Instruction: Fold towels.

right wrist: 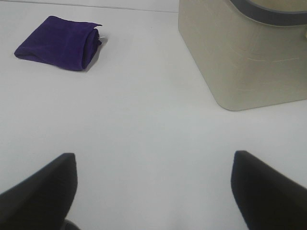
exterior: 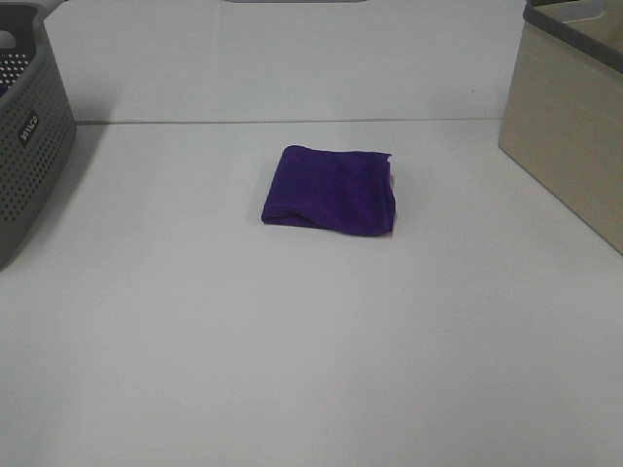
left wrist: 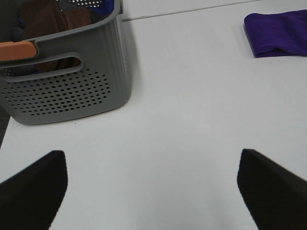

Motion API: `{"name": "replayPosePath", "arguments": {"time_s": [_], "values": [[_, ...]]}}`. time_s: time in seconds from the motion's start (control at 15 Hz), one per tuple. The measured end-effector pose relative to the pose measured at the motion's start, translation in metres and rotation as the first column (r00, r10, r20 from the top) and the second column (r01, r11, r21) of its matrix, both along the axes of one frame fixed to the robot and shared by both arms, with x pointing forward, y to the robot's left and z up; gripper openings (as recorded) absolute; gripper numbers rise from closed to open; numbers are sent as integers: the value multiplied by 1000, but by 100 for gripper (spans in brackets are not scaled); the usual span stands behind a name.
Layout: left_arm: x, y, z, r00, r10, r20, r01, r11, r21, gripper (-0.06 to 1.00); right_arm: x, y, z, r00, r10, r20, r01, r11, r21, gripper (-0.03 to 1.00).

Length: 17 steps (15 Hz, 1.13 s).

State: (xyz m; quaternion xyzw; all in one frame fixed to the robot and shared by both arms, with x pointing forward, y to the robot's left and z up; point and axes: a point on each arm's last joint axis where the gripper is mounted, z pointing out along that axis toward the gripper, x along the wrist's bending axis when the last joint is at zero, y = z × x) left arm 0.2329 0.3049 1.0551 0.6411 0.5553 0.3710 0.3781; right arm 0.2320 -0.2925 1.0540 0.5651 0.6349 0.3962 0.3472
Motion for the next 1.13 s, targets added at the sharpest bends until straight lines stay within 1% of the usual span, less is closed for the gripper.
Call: {"name": "replayPosePath", "arguments": {"time_s": [0.2, 0.53, 0.67, 0.73, 0.8, 1.13], "values": [[0, -2, 0, 1000, -23, 2, 23, 1000, -10, 88, 0, 0, 0, 1000, 3, 1, -3, 1000, 3, 85], [0, -3, 0, 1000, -20, 2, 20, 1000, -12, 88, 0, 0, 0, 1000, 4, 2, -4, 1000, 3, 85], [0, -3, 0, 1000, 28, 2, -28, 1000, -12, 88, 0, 0, 0, 1000, 4, 2, -4, 1000, 3, 85], [0, -4, 0, 992, 129, 2, -128, 992, -12, 88, 0, 0, 0, 1000, 4, 2, -4, 1000, 3, 85], [0, -4, 0, 990, 140, 2, -140, 990, -12, 88, 0, 0, 0, 1000, 4, 2, -4, 1000, 3, 85], [0, -4, 0, 990, 140, 2, -140, 990, -12, 88, 0, 0, 0, 1000, 4, 2, -4, 1000, 3, 85]]}}
